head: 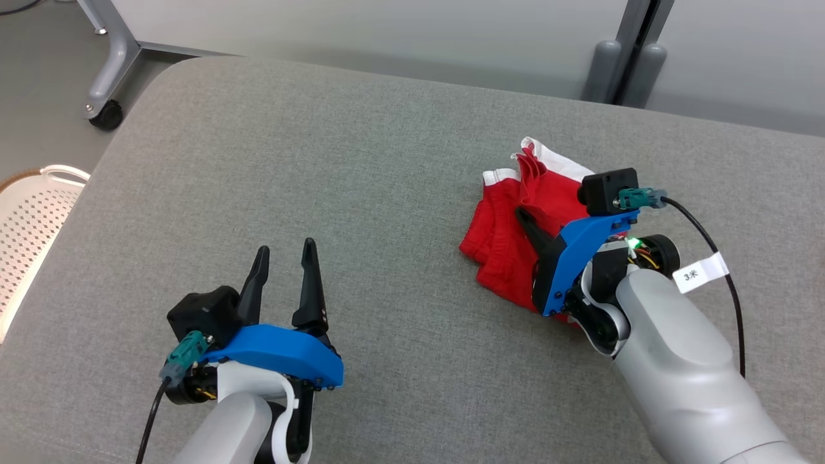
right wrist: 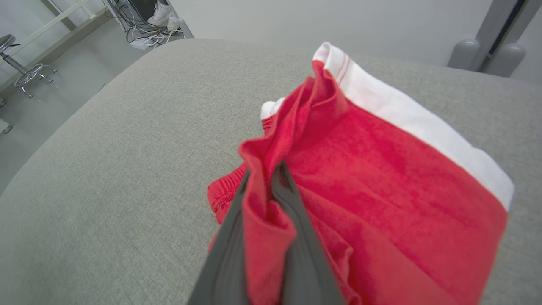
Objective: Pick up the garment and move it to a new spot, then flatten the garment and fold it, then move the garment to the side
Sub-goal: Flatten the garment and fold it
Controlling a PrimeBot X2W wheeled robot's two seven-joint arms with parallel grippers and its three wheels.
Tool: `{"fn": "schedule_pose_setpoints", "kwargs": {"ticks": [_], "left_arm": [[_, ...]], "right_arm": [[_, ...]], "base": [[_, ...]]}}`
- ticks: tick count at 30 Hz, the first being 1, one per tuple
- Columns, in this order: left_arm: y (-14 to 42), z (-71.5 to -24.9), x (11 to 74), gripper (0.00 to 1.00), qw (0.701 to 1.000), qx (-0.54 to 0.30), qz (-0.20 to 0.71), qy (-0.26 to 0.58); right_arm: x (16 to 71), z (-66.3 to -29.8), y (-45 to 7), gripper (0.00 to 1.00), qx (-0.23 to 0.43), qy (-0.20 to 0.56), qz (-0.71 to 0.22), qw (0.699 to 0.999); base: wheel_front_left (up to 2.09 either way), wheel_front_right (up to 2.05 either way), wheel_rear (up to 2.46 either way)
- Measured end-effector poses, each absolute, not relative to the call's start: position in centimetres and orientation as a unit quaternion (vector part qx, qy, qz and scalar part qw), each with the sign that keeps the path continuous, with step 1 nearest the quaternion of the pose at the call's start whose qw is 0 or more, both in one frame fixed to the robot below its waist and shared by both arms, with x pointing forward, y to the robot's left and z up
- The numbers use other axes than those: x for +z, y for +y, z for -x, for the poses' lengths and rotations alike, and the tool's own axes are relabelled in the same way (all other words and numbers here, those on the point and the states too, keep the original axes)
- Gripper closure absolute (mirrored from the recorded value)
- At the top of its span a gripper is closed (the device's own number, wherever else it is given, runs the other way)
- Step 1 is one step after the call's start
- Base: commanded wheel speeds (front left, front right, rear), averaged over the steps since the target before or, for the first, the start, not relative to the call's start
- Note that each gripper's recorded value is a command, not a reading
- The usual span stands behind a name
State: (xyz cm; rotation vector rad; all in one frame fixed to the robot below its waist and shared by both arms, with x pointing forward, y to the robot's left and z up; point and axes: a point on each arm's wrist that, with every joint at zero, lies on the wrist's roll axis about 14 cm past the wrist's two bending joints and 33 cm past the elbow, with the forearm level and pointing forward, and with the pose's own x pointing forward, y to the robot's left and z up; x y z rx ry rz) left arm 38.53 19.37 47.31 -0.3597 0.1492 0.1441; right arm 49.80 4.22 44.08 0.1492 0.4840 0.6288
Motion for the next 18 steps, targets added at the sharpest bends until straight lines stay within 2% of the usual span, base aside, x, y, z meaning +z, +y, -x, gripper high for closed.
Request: {"fn": "schedule_pose_setpoints", "kwargs": {"ticks": [3, 4, 5, 6, 7, 18], "left_arm": [[19.3, -38.7, 47.1, 0.0, 0.978, 0.072, 0.181, 0.075], [19.2, -38.7, 47.1, 0.0, 0.978, 0.072, 0.181, 0.076], [19.2, -38.8, 47.0, 0.0, 0.978, 0.071, 0.181, 0.077], [19.1, -38.8, 47.0, 0.0, 0.978, 0.069, 0.182, 0.078], [19.0, -38.8, 47.0, 0.0, 0.978, 0.067, 0.181, 0.078], [18.2, -39.5, 47.9, 0.0, 0.981, 0.05, 0.177, 0.066]], "right_arm": [[43.9, -49.8, 4.5, 1.0, 0.308, 0.234, -0.071, 0.919], [43.9, -49.7, 4.6, 0.85, 0.31, 0.232, -0.07, 0.919], [43.9, -49.6, 4.7, 0.53, 0.312, 0.23, -0.072, 0.919], [43.9, -49.5, 4.9, 0.53, 0.314, 0.229, -0.074, 0.918], [44.0, -49.3, 5.2, 0.0, 0.318, 0.226, -0.073, 0.918], [47.4, -49.0, 5.6, 0.0, 0.333, 0.164, -0.101, 0.923]], "base": [[0.0, 0.0, 0.0], [0.0, 0.0, 0.0], [0.0, 0.0, 0.0], [0.0, 0.0, 0.0], [0.0, 0.0, 0.0], [0.0, 0.0, 0.0]]}}
